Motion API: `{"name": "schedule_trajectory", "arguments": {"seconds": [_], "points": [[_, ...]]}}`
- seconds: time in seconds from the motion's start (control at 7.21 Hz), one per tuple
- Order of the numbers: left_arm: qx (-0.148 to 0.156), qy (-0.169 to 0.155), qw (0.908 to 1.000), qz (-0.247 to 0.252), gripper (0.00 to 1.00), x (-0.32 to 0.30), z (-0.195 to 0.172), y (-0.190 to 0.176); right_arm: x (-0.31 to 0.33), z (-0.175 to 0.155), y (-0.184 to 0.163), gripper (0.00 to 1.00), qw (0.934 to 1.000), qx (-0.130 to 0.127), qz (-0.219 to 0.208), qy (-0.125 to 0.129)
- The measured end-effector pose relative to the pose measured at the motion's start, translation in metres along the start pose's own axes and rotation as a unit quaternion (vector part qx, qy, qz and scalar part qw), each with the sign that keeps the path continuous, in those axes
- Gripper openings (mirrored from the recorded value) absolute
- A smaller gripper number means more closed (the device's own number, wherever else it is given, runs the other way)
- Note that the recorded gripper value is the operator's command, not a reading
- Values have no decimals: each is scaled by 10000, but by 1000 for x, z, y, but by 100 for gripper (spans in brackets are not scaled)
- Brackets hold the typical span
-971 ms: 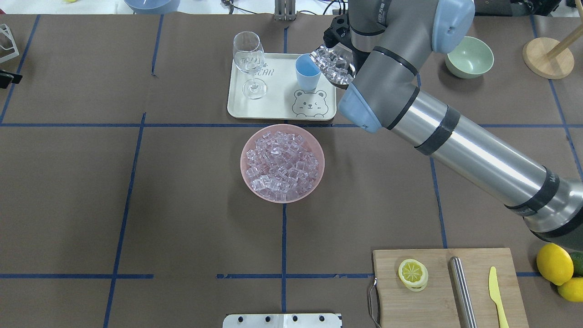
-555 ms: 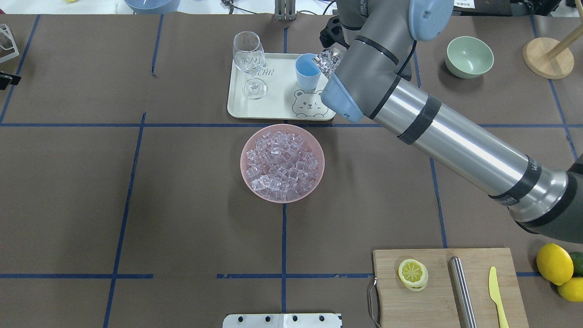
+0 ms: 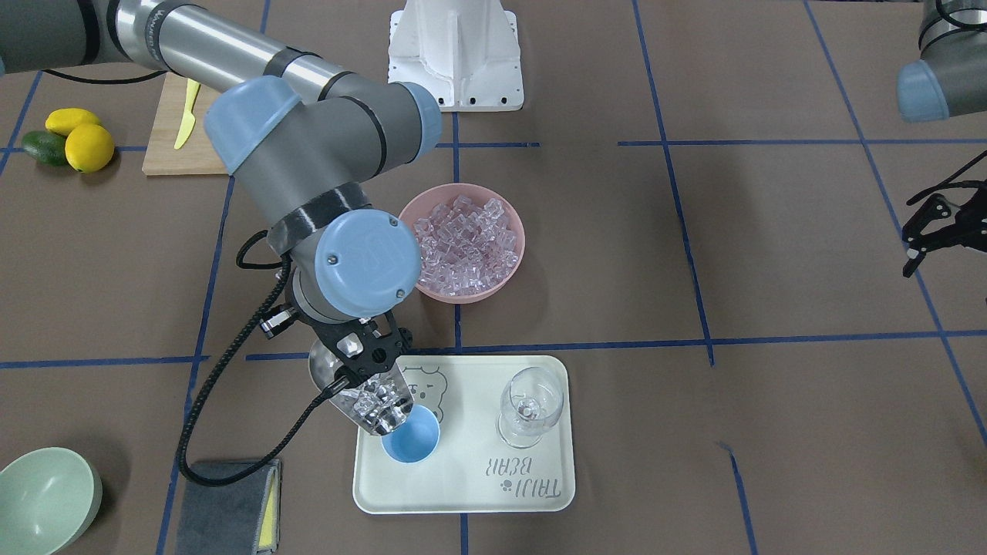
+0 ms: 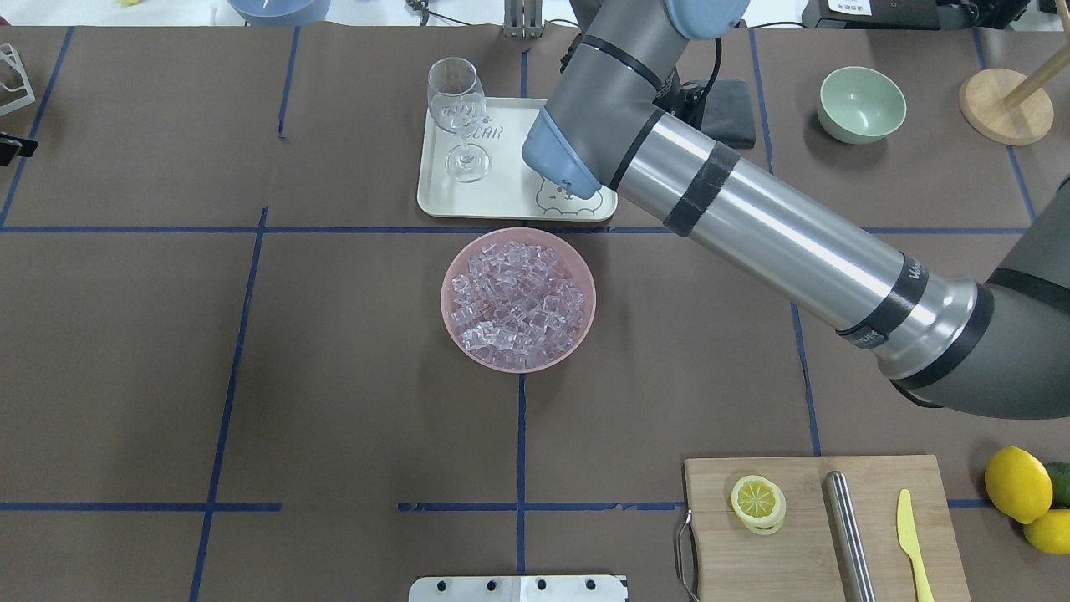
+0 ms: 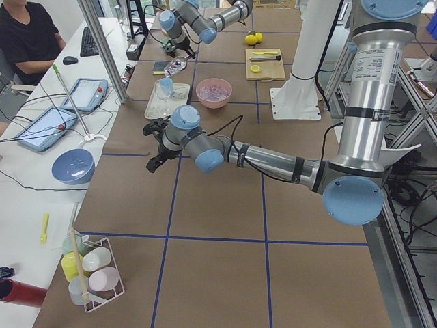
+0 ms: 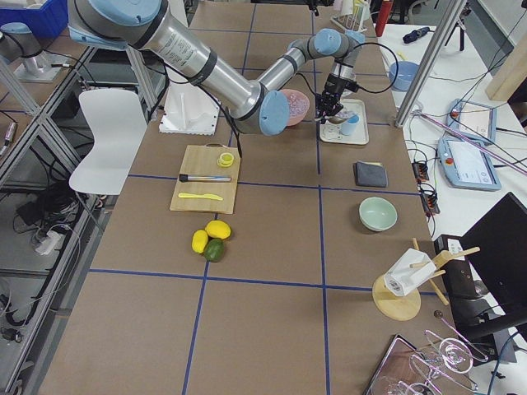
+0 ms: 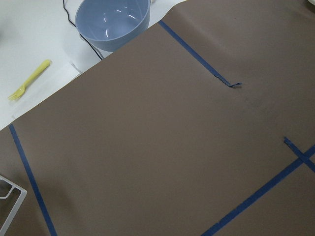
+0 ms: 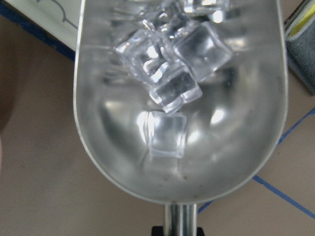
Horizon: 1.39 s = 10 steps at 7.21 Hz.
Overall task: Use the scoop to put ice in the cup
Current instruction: 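Tilt the scoop over the light-blue cup with the right gripper to pour ice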
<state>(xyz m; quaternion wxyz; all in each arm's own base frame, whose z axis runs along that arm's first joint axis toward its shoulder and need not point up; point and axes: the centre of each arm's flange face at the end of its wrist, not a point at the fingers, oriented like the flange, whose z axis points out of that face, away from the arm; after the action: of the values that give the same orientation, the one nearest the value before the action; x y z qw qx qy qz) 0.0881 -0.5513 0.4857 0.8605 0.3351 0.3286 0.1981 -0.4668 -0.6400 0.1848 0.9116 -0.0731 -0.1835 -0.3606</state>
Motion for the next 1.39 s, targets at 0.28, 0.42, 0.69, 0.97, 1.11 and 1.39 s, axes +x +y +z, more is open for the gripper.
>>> {"name": "schedule_trajectory", "arguments": {"seconds": [0.28,0.42,0.69,0.97,1.11,1.39], "points": [[-14,85,10000,-3,100,1,1,1,-2,-7,1,0,9996,-233,-107,96],[-31,211,9998,-10,100,3,1,2,-3,-11,3,0,9992,-328,-147,167],[-45,334,9994,-17,100,5,1,2,-3,-18,9,0,9978,-549,-205,313],[-44,346,9994,-17,100,5,1,2,-1,-18,12,0,9963,-697,-267,422],[-38,346,9994,-17,100,5,0,2,0,-18,12,0,9957,-726,-305,497],[-15,331,9994,-23,100,4,-3,2,3,-19,12,0,9948,-746,-334,609]]}}
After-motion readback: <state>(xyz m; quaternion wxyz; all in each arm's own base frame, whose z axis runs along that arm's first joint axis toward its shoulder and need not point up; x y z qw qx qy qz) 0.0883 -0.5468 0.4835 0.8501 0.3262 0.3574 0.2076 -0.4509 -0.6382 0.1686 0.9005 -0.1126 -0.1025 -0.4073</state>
